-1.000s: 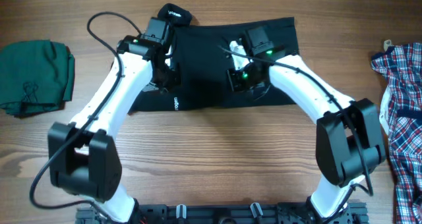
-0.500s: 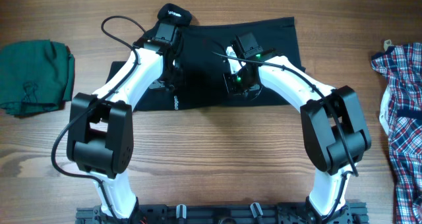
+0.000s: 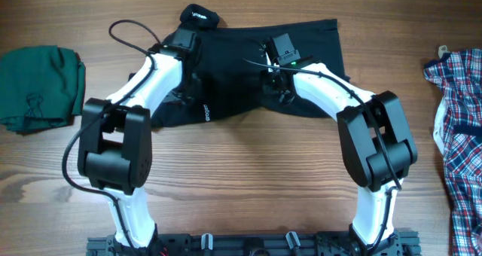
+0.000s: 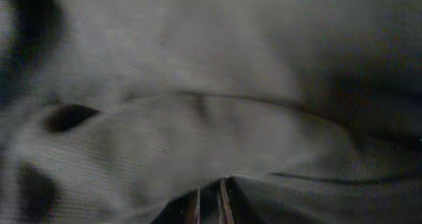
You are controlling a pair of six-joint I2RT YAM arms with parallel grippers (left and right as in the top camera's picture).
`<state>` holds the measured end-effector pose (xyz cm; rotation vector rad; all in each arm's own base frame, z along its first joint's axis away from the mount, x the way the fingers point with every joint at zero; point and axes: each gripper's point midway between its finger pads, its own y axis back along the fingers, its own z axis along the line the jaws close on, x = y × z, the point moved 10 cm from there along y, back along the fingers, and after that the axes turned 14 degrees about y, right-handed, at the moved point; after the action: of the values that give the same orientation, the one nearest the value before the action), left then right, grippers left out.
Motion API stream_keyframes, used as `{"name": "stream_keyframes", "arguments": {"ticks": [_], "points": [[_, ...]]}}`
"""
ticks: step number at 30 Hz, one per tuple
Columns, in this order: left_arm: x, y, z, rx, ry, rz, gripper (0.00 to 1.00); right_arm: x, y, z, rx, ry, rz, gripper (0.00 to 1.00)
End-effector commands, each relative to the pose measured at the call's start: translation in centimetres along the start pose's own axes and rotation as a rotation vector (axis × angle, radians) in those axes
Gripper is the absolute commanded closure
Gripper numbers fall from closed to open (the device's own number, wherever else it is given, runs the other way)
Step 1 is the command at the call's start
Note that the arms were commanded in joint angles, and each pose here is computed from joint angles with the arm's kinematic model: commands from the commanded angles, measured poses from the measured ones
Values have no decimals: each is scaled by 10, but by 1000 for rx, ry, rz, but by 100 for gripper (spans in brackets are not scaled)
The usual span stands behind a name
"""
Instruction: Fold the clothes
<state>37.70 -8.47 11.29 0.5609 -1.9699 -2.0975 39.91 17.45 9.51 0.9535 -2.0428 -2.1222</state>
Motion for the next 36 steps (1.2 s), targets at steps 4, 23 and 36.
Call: {"name": "stream_keyframes", "arguments": {"ticks": [4, 23, 36], "points": [[-19, -10, 38, -152, 57, -40, 95, 5, -8, -5, -31, -1, 24, 82], [-46, 3, 52, -139, -133, -107, 96, 37, 60, -57, 25, -178, 213, 61], [-28, 15, 26, 88, -68, 4, 86, 68, 33, -99, 125, -233, 270, 60]]}}
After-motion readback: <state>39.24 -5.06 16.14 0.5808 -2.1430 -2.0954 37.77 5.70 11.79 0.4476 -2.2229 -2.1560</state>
